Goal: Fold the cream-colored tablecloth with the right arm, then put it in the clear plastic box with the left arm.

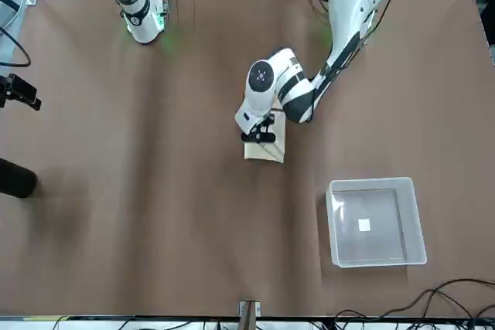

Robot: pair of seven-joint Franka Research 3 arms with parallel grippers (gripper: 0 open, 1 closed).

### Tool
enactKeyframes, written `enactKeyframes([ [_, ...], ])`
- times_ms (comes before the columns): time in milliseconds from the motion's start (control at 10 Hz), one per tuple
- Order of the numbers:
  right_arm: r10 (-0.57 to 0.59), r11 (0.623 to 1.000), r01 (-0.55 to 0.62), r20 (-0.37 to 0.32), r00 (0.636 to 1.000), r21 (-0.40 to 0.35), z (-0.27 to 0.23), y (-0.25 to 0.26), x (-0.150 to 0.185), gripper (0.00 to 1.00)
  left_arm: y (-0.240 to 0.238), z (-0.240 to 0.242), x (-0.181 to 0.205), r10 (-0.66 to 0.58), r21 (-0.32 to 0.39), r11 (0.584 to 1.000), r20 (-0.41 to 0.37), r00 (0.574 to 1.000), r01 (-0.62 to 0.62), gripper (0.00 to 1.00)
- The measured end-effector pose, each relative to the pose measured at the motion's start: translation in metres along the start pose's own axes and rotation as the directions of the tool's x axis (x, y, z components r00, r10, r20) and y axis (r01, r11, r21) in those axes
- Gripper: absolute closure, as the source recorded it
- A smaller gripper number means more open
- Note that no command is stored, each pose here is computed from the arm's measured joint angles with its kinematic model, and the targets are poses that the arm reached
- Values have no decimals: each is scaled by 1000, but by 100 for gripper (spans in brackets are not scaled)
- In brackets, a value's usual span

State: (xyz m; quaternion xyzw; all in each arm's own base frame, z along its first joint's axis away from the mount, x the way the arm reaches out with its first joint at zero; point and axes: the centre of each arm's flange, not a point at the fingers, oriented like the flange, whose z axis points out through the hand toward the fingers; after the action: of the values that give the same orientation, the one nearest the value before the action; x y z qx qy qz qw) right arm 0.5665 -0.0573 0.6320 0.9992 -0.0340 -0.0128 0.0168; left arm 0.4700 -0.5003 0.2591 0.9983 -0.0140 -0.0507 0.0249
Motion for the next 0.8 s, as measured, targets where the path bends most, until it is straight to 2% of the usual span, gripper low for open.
enactKeyframes([
  [300, 0, 1000, 0, 1, 1000, 0, 0, 0, 0, 0, 1, 7, 23, -34, -54, 998, -11, 999, 33, 91],
  [500, 0, 1000, 0, 1, 1000, 0, 0, 0, 0, 0, 8, 12, 19, -24, -57, 998, -7, 1000, 24, 84],
  [600, 0, 1000, 0, 1, 1000, 0, 0, 0, 0, 0, 11, 13, 17, -19, -61, 998, -9, 1000, 19, 71],
  [800, 0, 1000, 0, 1, 1000, 0, 0, 0, 0, 0, 13, 3, 29, -30, -97, 995, -36, 999, 26, 38],
])
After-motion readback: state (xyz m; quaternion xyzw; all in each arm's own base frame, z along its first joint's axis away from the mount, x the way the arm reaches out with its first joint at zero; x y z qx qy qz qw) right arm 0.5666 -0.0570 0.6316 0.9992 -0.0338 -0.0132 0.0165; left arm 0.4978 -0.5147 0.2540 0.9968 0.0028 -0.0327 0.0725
